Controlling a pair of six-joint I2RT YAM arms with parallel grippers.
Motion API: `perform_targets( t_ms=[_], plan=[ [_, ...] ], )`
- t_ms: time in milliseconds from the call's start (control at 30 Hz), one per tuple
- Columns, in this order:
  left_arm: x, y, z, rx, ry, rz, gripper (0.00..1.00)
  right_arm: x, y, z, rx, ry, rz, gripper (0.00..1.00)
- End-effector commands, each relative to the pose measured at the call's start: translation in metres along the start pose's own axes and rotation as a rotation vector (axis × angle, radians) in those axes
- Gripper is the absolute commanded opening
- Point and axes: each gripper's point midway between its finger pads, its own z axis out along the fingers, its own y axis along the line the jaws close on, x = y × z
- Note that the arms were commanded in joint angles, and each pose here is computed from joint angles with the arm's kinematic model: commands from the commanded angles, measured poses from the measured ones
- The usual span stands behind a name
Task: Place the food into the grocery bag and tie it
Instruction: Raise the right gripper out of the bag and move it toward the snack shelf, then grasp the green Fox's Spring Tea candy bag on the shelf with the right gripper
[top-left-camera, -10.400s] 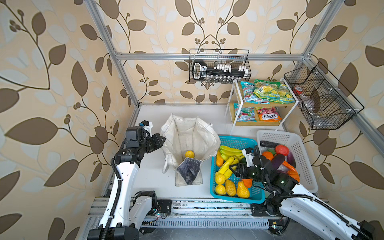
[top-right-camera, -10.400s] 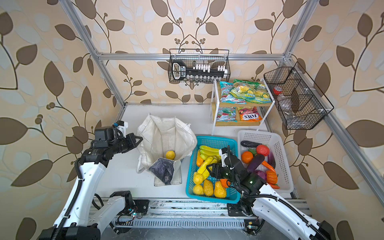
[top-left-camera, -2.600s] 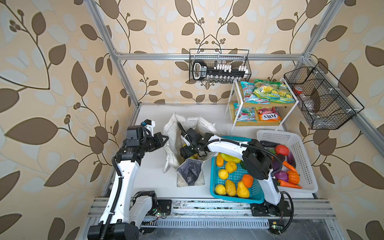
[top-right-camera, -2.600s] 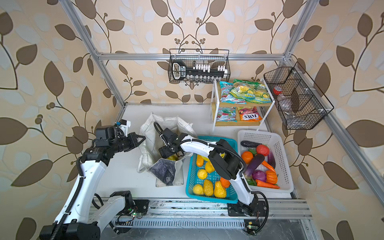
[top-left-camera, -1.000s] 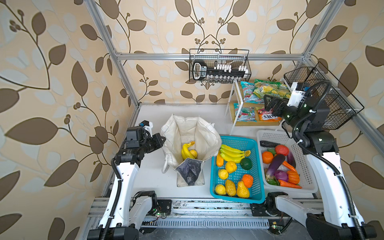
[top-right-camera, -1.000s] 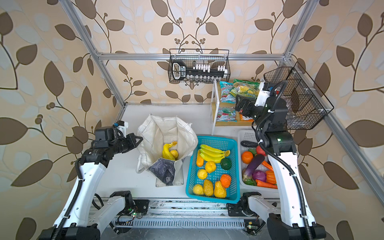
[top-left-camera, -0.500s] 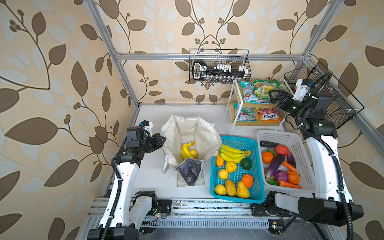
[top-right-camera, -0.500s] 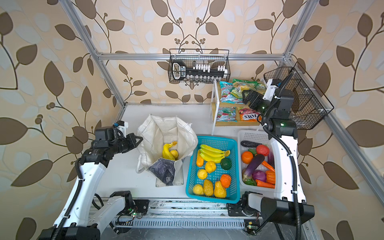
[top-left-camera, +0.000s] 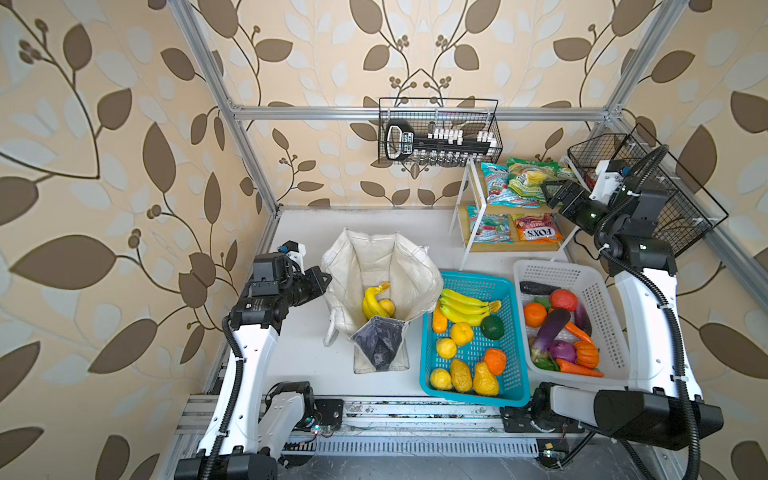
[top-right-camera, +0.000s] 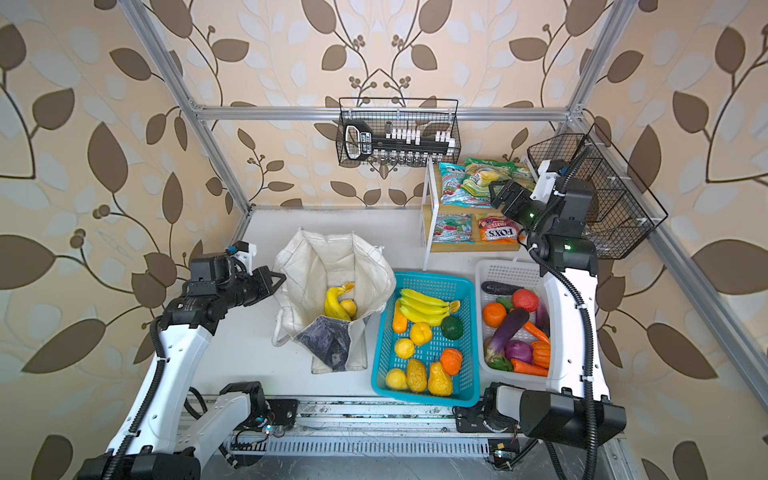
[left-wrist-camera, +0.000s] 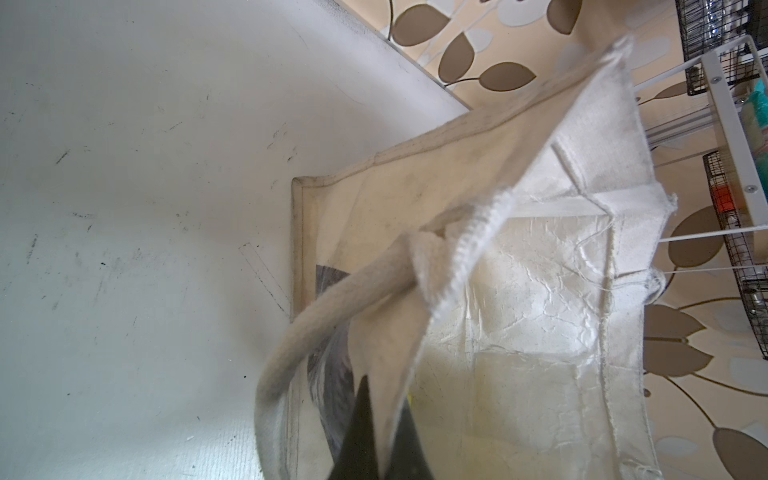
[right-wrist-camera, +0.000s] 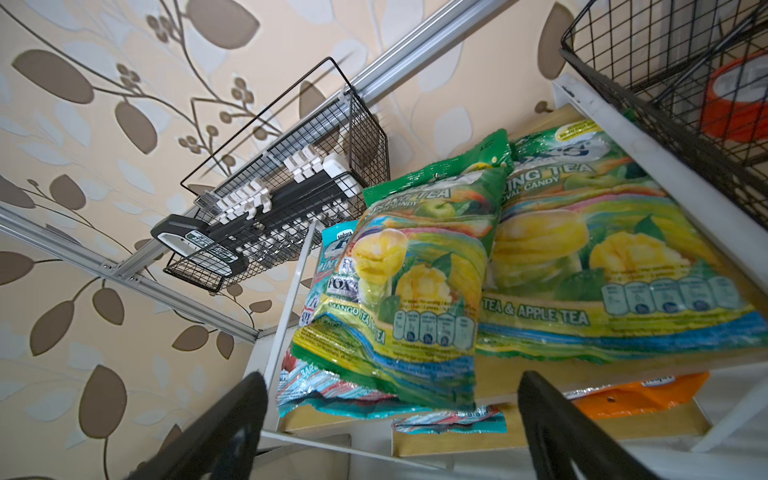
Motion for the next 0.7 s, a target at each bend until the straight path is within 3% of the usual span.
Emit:
perform_targets(
  t_ms=[0,200,367,567,633,667],
  plan=[
    [-0.007,-0.007,-0.005,0.024,-0.032,0.019,0.0,0.001,0.003,0.006,-0.04,0.007,0.014,0.85],
    [-0.007,-0.007,-0.005,0.024,-0.03,0.018,0.0,0.004,-0.005,0.009,-0.027,0.007,0.021,0.63],
    [-0.007,-0.007,-0.004,0.023,-0.029,0.02,0.0,0.01,-0.01,0.017,-0.036,0.034,0.037,0.67],
    [-0.007,-0.006,-0.005,0.02,-0.03,0.02,0.0,0.005,-0.007,0.015,-0.052,0.008,0.036,0.33],
    [-0.007,-0.006,-0.004,0.021,-0.027,0.018,0.0,0.002,-0.006,0.013,-0.051,-0.005,0.032,0.28],
    [-0.006,-0.007,-0.004,0.023,-0.026,0.019,0.0,0.0,-0.006,0.012,-0.052,-0.013,0.029,0.2]
  ],
)
